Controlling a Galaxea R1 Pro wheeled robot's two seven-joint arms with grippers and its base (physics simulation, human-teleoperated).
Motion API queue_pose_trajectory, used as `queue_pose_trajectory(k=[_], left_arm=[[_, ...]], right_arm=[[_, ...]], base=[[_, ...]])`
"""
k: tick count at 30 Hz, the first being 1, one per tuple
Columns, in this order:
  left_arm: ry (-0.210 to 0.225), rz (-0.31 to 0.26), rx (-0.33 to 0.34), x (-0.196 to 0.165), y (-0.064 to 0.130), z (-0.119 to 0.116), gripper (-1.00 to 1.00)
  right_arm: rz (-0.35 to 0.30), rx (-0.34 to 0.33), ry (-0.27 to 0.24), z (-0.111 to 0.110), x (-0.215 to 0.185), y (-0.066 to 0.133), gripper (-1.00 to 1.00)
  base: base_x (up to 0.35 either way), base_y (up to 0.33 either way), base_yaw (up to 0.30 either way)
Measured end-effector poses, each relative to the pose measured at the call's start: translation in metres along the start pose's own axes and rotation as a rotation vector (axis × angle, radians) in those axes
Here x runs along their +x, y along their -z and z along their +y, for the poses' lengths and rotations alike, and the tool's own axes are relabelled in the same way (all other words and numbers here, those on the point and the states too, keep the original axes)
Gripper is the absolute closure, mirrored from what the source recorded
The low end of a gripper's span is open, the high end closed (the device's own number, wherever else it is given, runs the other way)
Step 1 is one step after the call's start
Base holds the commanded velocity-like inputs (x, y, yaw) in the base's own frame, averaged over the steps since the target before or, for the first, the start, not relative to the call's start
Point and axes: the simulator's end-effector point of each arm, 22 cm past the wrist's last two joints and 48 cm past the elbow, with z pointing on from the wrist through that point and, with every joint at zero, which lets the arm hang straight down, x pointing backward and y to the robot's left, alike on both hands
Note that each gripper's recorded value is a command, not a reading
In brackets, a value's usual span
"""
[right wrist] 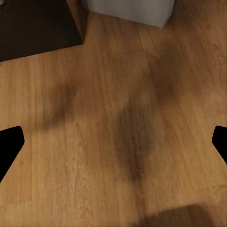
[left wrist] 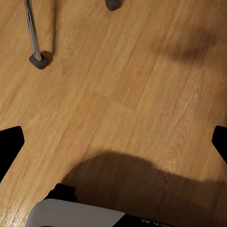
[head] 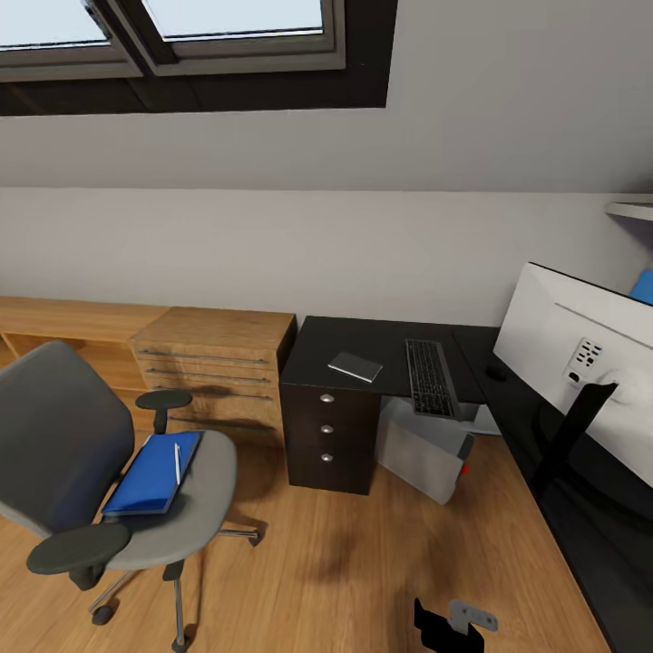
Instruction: In the bedroom, organize the workspace by keeping the computer under the desk, ensuring the monitor is on the desk, placing the keyboard on the desk next to the monitor, placing the mouse on the desk next to the keyboard, moving the folder from the swivel chair onto the desk next to the mouse, stacking the notebook on top of the folder with the pen on top of the notebook, and positioning the swivel chair next to the desk.
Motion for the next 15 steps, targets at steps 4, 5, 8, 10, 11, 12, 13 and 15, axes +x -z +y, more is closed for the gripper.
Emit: queue_pose_trajectory(k=[4,5,8,10,11,12,13,15], left_arm=[[0.001,0.0,-0.001,0.0001,0.0,0.0003,-1.0],[0.001,0.0,-0.001,0.0001,0.0,0.0002,-1.0],[0.0,0.0,0.0,0.0002,0.0001,0.0002,-1.0],[0.0,-0.001,0.0,-0.0002,0.0001,0.0001,-1.0],[0.0,-0.001,0.0,-0.0003,0.0001,-0.0001,-1.0],[0.0,-0.001,0.001,-0.0006,0.0,-0.0002,-1.0],[-0.001,-0.002,0.001,-0.0006,0.0001,-0.0004,-1.0],[-0.001,-0.002,0.002,-0.0008,0.0001,-0.0005,-1.0]], right_arm=[[0.004,0.001,0.004,-0.0016,0.0032,0.0012,-1.0],[0.004,0.0,0.006,-0.0014,0.0033,0.0012,-1.0],[0.002,-0.013,0.033,0.0012,0.0032,0.0014,-1.0],[-0.003,-0.017,0.038,0.0023,0.0019,0.0015,-1.0],[-0.005,-0.017,0.039,0.0026,0.0014,0.0016,-1.0],[-0.007,-0.018,0.04,0.0029,0.001,0.0016,-1.0],[-0.008,-0.02,0.041,0.0036,0.001,0.0019,-1.0],[-0.01,-0.021,0.041,0.0046,0.0006,0.002,-1.0]], base=[[0.0,0.0,0.0],[0.0,0.0,-0.045],[0.0,0.0,-0.135],[0.0,0.0,-0.204],[0.0,0.0,-0.216],[0.0,0.0,-0.226],[0.0,0.0,-0.229],[0.0,0.0,-0.234]])
